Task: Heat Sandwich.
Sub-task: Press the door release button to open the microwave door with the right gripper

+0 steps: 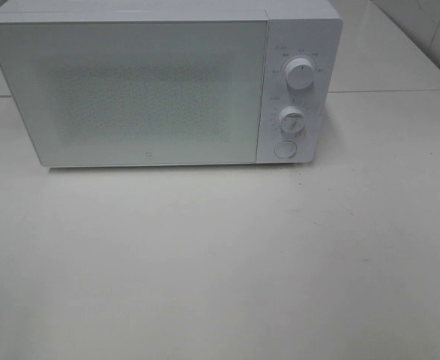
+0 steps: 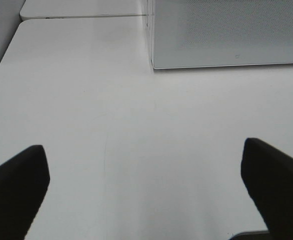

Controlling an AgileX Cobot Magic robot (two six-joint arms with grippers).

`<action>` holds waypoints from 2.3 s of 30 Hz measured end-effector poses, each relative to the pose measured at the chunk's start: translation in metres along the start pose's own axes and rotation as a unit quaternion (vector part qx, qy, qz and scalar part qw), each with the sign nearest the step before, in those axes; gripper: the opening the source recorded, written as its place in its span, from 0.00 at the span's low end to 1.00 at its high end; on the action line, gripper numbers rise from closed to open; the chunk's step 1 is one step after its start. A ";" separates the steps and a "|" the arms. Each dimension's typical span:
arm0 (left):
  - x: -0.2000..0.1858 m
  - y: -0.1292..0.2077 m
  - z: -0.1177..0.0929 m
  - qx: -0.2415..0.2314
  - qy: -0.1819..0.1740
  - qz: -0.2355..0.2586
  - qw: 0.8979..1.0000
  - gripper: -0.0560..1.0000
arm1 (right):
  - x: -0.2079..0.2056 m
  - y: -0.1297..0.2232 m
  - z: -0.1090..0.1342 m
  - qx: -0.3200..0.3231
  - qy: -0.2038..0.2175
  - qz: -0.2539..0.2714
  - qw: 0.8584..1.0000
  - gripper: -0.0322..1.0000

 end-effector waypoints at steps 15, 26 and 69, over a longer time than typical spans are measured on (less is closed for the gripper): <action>0.000 0.000 0.000 0.000 0.000 0.000 1.000 0.99 | 0.029 -0.044 -0.005 -0.007 -0.003 -0.012 1.000 0.77; 0.000 0.000 0.000 0.000 0.000 0.000 1.000 0.99 | 0.068 -0.081 -0.007 -0.013 -0.004 -0.049 0.999 0.77; 0.000 0.000 0.000 0.000 0.000 0.000 1.000 0.99 | 0.212 -0.054 0.014 0.022 -0.012 -0.129 0.991 0.77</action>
Point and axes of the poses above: a point on each arm's last joint axis where the gripper is mounted, x pointing out along that axis toward the gripper, z along the wrist's bending axis when the last joint is at zero, y = z × x, the point moved 2 cm from there along x, pointing out along that axis toward the gripper, and after that the axes turned 12 degrees about -x, right-handed, at the moved point
